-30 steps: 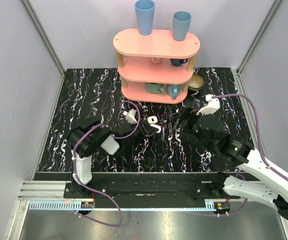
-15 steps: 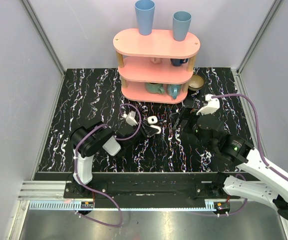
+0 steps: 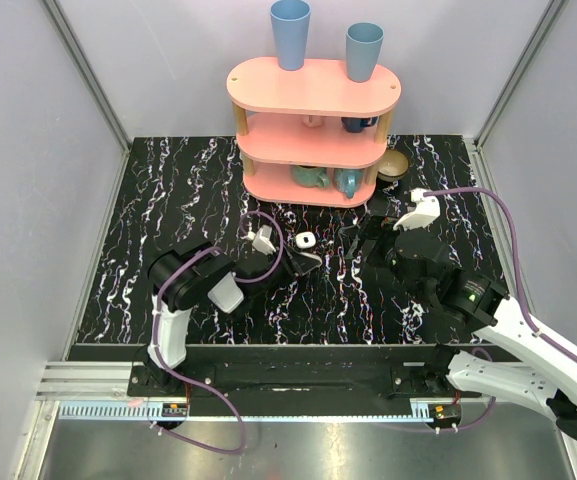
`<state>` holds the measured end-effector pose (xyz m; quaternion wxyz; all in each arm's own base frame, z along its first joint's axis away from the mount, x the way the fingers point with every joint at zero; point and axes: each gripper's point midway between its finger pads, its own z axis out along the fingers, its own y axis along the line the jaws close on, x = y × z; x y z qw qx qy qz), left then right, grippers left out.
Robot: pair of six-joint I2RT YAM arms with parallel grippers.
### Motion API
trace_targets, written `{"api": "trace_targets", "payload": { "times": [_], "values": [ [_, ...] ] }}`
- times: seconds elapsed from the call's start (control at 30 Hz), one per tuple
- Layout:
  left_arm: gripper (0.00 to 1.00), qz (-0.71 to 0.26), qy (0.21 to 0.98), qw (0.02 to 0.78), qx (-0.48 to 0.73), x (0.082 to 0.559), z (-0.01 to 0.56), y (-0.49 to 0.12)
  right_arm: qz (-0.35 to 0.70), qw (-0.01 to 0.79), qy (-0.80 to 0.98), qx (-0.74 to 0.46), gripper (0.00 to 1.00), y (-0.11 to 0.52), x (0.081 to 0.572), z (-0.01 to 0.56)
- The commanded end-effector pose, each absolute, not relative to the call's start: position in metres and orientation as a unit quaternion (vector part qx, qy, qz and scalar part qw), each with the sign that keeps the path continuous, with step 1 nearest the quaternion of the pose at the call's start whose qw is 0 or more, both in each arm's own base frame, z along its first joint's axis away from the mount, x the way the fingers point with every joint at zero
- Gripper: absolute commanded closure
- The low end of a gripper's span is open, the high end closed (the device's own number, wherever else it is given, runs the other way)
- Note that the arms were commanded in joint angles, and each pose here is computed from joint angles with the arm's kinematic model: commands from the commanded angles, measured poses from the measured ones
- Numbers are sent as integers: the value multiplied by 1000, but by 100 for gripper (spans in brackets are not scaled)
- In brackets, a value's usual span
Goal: Insert the wireless bluetooth earbuds into the charging case
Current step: Place the charging case with the earbuds at the center of the board, then reset both arms
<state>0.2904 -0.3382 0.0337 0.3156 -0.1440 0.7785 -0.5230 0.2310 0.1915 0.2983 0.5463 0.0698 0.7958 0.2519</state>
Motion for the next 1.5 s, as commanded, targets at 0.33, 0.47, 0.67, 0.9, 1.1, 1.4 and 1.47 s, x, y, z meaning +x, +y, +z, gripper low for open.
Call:
{"api": "trace_targets", "payload": {
  "times": [0.33,0.47,0.67,0.9,1.1,1.4,1.47],
  "values": [
    [37,-519,780,328,-123,264,38,-317,267,555,784,74,0,192,233,317],
    [33,-528,776,326,-113,243,42,-306,266,554,785,73,0,194,234,315],
    [1,-493,791,357,-65,227,62,-292,245,560,788,71,0,189,237,309],
    [1,-363,802,474,-15,246,121,-251,207,552,805,68,0,182,245,287],
    [1,-271,787,555,-3,248,166,-199,170,523,830,86,0,162,258,250],
    [1,-231,758,609,-32,255,201,-171,129,386,887,216,0,72,294,133],
    [1,-197,769,607,-44,259,208,-161,123,384,888,222,0,64,298,120]
  ]
}}
